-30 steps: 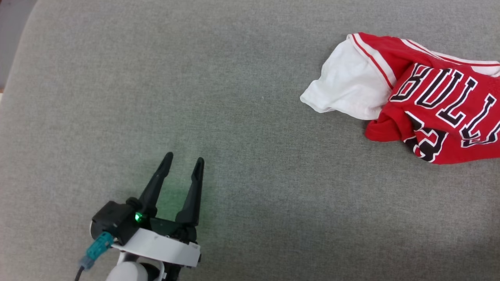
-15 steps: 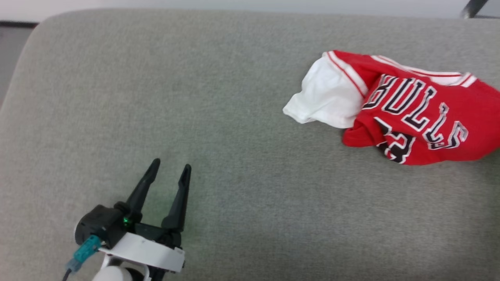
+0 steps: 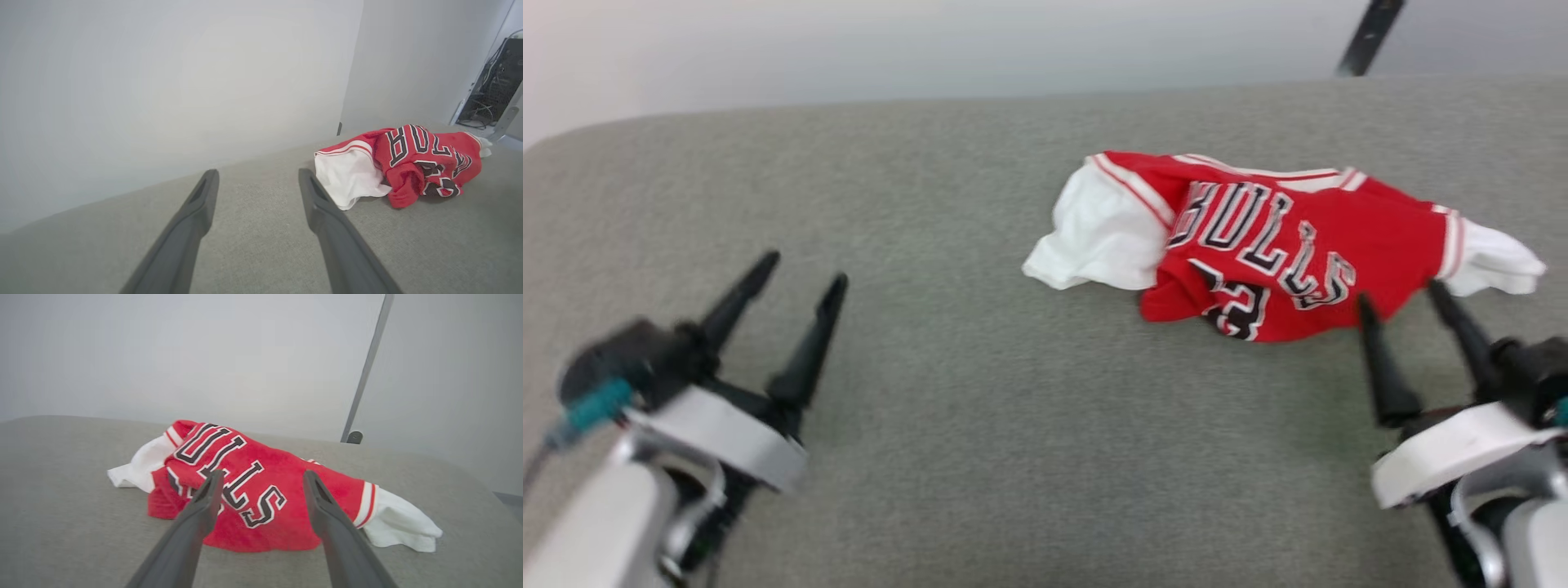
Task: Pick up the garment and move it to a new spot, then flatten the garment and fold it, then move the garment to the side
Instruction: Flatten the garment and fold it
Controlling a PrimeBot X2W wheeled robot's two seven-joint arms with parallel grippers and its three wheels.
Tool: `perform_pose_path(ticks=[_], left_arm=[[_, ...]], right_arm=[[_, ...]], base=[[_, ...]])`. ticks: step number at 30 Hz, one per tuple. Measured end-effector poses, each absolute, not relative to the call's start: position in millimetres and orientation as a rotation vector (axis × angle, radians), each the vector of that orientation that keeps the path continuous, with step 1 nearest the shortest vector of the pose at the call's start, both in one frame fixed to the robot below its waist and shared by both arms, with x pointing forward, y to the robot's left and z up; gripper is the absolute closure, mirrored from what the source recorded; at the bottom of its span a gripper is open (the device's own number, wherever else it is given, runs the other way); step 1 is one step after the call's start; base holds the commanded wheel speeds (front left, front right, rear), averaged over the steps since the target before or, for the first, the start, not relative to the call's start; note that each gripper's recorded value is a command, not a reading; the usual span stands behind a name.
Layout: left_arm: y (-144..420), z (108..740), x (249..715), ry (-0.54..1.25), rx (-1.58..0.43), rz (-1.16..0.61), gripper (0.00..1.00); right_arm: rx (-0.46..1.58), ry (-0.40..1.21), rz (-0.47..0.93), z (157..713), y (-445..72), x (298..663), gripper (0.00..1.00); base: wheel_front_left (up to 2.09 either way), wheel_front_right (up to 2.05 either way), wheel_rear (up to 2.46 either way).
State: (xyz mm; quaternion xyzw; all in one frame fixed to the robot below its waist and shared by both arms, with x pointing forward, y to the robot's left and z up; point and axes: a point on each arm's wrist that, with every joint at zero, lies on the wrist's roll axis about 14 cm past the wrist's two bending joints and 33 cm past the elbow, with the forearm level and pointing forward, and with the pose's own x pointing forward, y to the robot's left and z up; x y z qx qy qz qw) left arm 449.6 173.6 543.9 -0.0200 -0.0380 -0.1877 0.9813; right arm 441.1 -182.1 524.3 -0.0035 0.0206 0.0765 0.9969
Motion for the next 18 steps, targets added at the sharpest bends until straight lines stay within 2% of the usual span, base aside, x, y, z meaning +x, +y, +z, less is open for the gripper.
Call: perform_pose_path(ticks=[5, 8, 13, 18], left_arm=[[157.5, 574.9, 481.5, -0.038, -0.021, -0.467, 0.00], [148.8, 578.9, 503.4, 0.062, -0.069, -0.496, 0.00], [132.1, 534.5, 524.6, 0.415, -0.176, -0.522, 0.00], [96.8, 485.6, 515.8, 0.779, -0.286, -0.576, 0.00]], right_arm=[[0.052, -0.009, 0.164, 535.8, -167.2, 413.6, 0.00], [0.068, -0.034, 0.133, 542.5, -172.7, 402.1, 0.00], [0.078, -0.046, 0.076, 546.6, -184.6, 387.2, 0.00], [0.073, -0.039, 0.018, 544.5, -199.1, 377.6, 0.00]], base=[[0.00, 0.00, 0.00], [0.00, 0.00, 0.00], [0.00, 0.00, 0.00], [0.00, 0.00, 0.00]])
